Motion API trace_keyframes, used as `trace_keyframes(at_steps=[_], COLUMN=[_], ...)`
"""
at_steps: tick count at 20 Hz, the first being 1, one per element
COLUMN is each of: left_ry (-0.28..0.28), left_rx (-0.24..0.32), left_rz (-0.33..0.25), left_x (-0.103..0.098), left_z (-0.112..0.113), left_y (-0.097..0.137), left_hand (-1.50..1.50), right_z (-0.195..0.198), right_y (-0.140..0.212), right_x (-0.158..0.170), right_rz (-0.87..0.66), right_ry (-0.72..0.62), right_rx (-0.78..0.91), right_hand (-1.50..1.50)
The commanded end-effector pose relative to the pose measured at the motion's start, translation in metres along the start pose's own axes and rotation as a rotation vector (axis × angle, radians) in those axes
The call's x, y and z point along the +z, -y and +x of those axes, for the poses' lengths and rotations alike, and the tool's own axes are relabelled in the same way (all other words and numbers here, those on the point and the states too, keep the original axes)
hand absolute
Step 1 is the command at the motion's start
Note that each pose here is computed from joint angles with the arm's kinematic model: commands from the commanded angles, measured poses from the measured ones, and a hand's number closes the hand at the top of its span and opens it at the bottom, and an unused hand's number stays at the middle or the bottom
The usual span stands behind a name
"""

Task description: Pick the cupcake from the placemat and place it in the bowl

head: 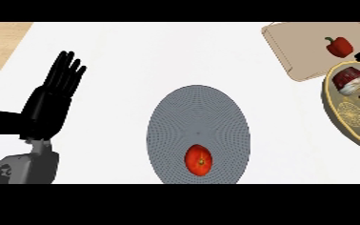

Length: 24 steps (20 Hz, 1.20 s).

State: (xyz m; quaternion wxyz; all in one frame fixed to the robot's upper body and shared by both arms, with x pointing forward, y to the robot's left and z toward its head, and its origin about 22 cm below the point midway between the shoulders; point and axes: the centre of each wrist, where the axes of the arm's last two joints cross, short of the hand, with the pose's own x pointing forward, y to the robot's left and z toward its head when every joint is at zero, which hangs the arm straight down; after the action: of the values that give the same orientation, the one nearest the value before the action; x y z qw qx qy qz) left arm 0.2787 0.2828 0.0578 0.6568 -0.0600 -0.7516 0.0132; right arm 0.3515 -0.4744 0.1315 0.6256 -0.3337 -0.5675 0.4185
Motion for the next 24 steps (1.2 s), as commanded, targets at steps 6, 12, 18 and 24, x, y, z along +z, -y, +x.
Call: trace_keyframes(at_steps=[6,12,18,24], left_ry=[0.013,0.009,0.016,0.027], left_rx=[-0.001,-0.010,0.002,0.010], left_rz=[0.016,0.010,0.010,0.016], left_x=[-0.015,-0.011,-0.005,-0.001], left_z=[0.005,0.013,0.011,0.007], left_y=[-0.011,-0.010,-0.004,-0.004], left_hand=[0.00,0.00,0.00,0.00], right_z=[0.010,-0.013,-0.054,-0.091], right_y=[-0.011,0.013,0.042,0.080], right_x=[-0.029,-0.012,0.035,0.103], right_rz=[-0.026,-0.213,-0.320,-0.343], right_ry=[0.189,0.217,0.106,0.051], right_rx=[-0.313,-0.723,-0.769,-0.777], right_hand=[-1.50,-1.50,-1.50,-1.50])
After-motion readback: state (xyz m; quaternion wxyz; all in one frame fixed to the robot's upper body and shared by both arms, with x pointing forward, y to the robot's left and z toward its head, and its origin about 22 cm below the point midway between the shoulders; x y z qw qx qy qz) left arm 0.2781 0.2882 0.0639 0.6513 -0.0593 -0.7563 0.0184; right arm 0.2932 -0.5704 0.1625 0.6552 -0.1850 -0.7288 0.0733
